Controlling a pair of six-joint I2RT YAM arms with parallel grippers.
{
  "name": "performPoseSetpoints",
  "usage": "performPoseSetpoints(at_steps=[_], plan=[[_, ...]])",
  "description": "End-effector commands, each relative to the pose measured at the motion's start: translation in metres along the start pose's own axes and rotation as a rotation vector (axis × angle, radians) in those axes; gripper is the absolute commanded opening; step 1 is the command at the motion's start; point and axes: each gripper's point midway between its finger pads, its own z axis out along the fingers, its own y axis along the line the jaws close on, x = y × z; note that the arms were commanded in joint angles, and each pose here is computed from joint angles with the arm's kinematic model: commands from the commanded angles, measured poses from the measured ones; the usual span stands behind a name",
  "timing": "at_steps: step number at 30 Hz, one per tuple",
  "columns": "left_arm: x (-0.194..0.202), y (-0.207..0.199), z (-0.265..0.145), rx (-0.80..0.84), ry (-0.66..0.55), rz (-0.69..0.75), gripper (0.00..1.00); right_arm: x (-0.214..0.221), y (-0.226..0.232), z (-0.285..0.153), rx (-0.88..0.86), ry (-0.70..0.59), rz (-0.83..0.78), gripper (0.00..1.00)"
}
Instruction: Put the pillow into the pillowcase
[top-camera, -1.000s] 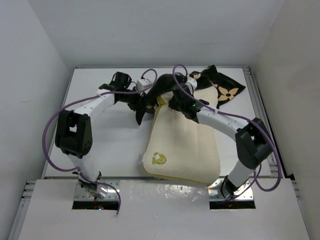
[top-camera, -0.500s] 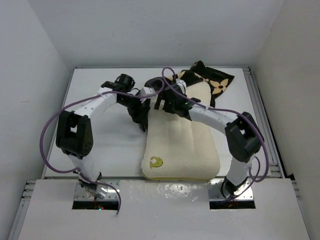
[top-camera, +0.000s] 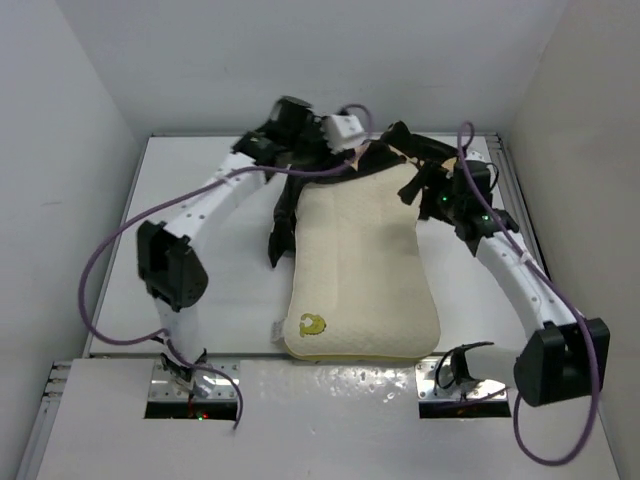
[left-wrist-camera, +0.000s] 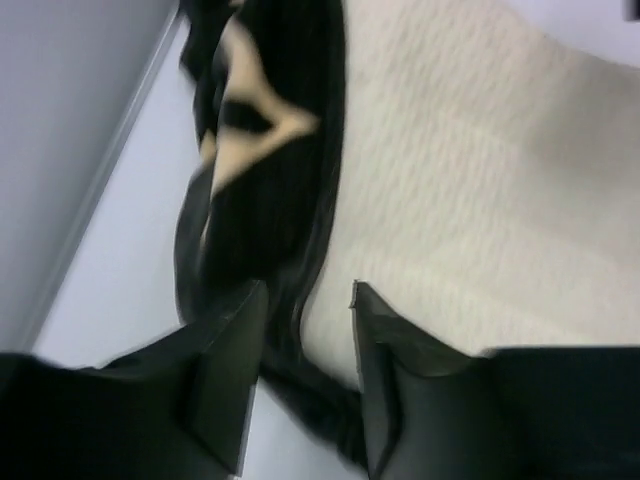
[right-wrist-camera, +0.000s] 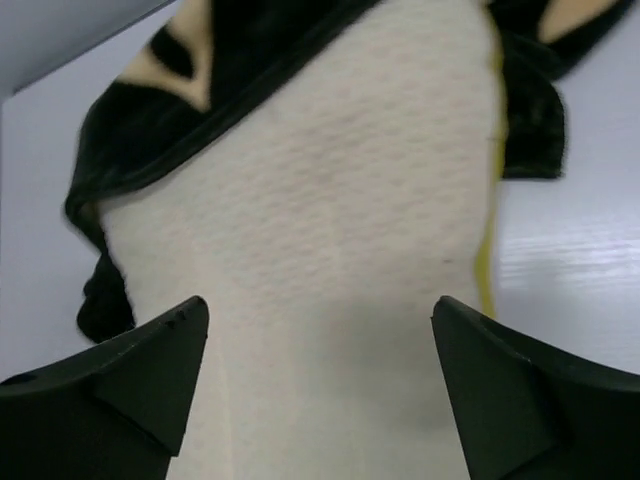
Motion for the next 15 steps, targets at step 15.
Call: performPoseSetpoints(at_steps=[15], plan=[[-0.001,0.039,0.170,-0.518,0.114,0.183,0.52,0.016,-0.064,0.132,-0.072,0.111,0.187,0.91]])
